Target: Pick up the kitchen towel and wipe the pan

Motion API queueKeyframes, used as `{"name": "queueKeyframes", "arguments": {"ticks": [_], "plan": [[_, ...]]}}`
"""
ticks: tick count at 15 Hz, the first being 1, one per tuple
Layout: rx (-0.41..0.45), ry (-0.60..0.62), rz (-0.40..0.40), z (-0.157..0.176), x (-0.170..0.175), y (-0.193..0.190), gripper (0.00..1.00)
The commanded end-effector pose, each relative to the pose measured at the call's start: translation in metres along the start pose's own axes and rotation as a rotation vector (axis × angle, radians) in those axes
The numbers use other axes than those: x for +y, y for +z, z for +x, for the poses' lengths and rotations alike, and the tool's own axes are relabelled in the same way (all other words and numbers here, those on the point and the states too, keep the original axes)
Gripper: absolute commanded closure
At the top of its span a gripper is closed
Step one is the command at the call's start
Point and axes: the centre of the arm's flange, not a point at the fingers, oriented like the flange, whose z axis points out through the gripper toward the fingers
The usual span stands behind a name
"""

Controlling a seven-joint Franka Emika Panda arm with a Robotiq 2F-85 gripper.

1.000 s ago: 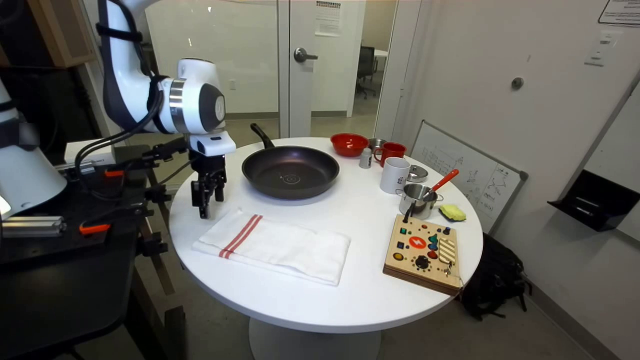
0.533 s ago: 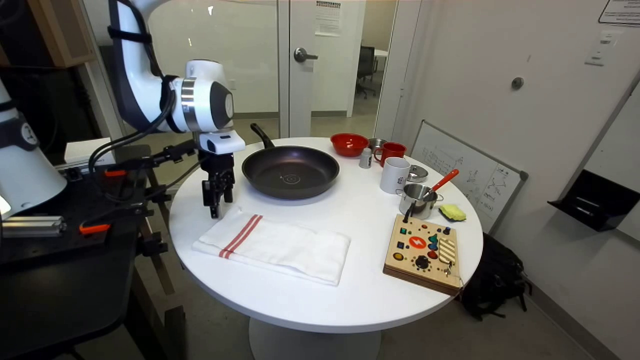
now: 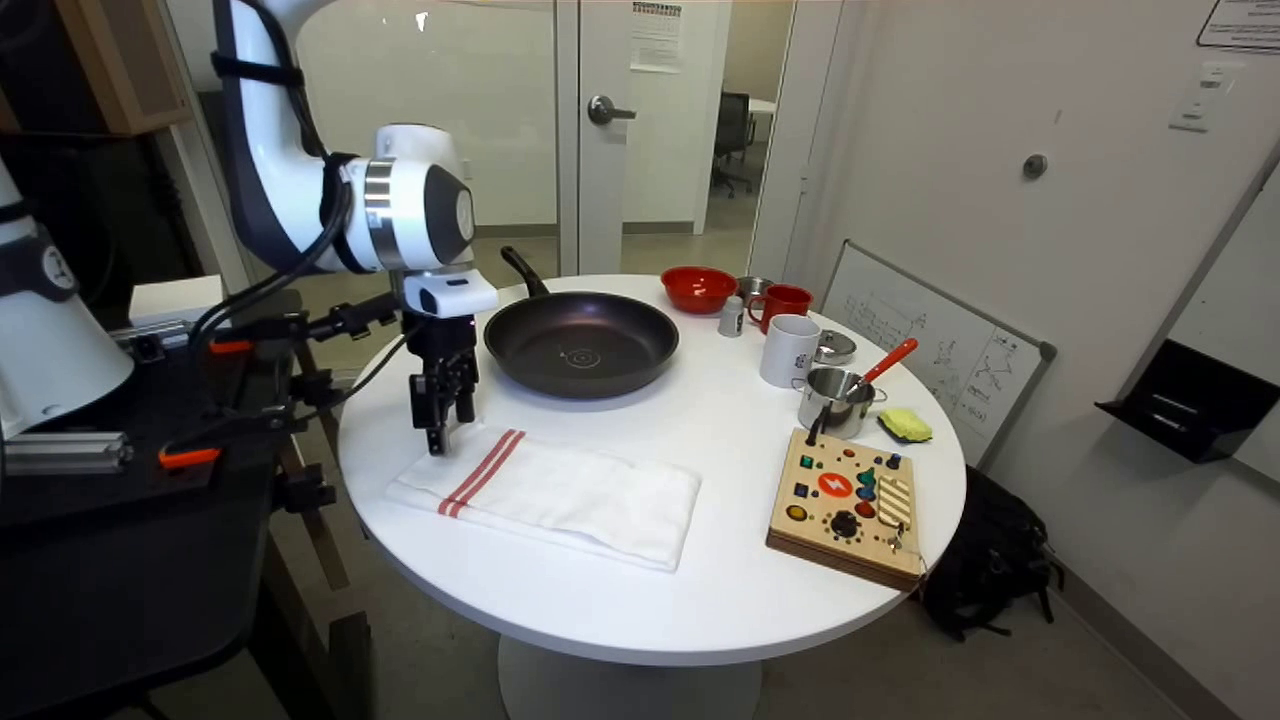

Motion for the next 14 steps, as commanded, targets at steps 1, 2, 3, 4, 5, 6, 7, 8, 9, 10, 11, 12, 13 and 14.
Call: {"name": "queueKeyframes", "arguments": {"ticks": [1,2,3,4,5,6,7,8,9,10,11,12,13,14], "plan": [[0.004,-0.013,0.002,-0.001,0.002,0.011,0.00],[-0.001,-0.014,0.006,-0.001,0.001,0.014,0.00],[-0.010,-0.012,0.012,-0.001,0.000,0.017,0.00],[-0.017,-0.008,0.015,0.000,0.001,0.021,0.00],[-0.025,-0.003,0.021,0.001,0.002,0.024,0.00],[-0.027,0.002,0.021,0.002,0.003,0.027,0.00],[-0.027,0.004,0.023,0.004,0.003,0.029,0.00],[-0.027,0.006,0.025,0.005,0.004,0.031,0.00],[-0.028,0.012,0.026,0.008,0.004,0.034,0.00],[-0.033,0.017,0.029,0.010,0.005,0.037,0.00],[-0.038,0.022,0.032,0.011,0.005,0.040,0.00],[-0.043,0.024,0.037,0.012,0.005,0.041,0.00],[-0.052,0.024,0.044,0.012,0.005,0.043,0.00],[-0.062,0.027,0.052,0.012,0.006,0.046,0.00]]}}
